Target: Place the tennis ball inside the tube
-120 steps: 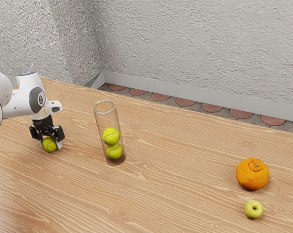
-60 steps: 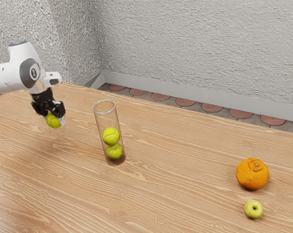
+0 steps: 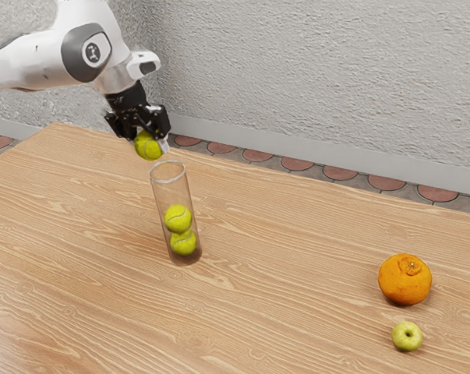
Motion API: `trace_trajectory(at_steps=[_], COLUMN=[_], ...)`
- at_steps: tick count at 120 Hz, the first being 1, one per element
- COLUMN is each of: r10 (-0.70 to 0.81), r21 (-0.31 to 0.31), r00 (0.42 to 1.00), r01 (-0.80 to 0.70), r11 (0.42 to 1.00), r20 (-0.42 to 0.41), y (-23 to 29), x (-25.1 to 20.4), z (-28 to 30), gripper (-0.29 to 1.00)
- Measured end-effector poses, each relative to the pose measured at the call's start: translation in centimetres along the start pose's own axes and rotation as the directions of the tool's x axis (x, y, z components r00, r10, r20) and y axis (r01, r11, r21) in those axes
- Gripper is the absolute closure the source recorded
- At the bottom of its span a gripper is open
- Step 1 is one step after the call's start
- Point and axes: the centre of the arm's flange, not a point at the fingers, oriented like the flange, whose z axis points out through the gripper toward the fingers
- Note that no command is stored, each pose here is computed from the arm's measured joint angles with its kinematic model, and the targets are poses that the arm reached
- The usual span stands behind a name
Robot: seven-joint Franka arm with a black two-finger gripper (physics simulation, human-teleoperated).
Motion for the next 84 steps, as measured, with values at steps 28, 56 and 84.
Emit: trace_trajectory(at_steps=[28, 56, 84], r10=[-0.106, -0.187, -0.229], r21=[-0.023, -0.027, -0.008], r00=[0.993, 0.979, 0.972], r01=[0.108, 0.189, 0.229], r11=[0.994, 0.982, 0.973], r20=[0.049, 0.080, 0.054], y=[1.8, 2.9, 2.3], x=[0.0, -0.2, -1.3], z=[1.4, 2.5, 0.4], gripper=[0.31, 0.23, 0.08])
